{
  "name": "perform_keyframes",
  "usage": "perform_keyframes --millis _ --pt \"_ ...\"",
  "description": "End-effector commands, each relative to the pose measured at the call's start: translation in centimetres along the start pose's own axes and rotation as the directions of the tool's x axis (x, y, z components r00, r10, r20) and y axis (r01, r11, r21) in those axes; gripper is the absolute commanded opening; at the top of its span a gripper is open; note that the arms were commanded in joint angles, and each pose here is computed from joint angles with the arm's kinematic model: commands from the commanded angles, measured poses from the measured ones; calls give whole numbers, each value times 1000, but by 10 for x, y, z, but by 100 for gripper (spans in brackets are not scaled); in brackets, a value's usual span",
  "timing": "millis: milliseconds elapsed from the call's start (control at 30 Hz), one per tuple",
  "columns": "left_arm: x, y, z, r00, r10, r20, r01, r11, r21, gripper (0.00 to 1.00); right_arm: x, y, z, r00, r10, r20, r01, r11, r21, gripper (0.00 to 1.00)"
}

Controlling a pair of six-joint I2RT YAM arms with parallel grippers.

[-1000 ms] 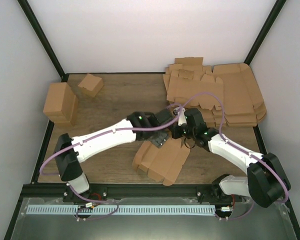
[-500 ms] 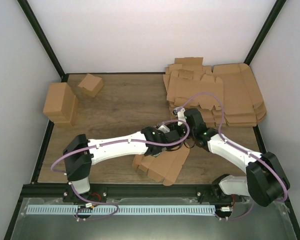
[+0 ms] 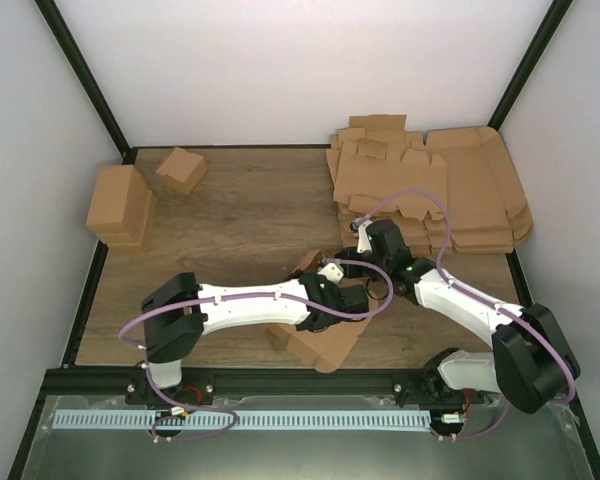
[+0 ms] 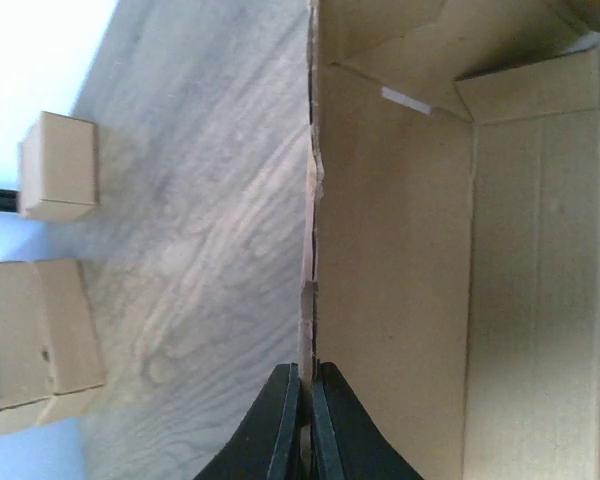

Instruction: Fold the paper box

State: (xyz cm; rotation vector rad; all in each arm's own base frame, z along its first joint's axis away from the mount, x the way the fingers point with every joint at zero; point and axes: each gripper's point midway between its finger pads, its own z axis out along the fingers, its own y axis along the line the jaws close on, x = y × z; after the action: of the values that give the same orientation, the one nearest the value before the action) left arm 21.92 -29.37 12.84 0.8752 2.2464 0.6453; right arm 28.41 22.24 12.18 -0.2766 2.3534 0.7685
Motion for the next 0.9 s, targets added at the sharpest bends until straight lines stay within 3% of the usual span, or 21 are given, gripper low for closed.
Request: perform_keyframes --millis 0,367,600,700,867 --pt "-19 26 4 990 80 118 -58 982 -181 4 -14 7 -10 990 139 35 -139 990 11 1" --pt "-67 57 23 940 179 289 -152 982 -113 4 -24 0 -19 932 329 152 -333 943 -2 1" --pt "-80 40 31 862 294 412 -292 954 -69 4 -12 -8 -22 887 416 199 -426 905 6 1" --pt "-75 30 36 848 327 418 -338 940 -49 4 -4 -13 -17 896 406 181 -418 908 35 1" --pt "-61 24 50 869 362 338 -350 932 -97 4 17 -32 -18 903 389 183 -410 906 102 1"
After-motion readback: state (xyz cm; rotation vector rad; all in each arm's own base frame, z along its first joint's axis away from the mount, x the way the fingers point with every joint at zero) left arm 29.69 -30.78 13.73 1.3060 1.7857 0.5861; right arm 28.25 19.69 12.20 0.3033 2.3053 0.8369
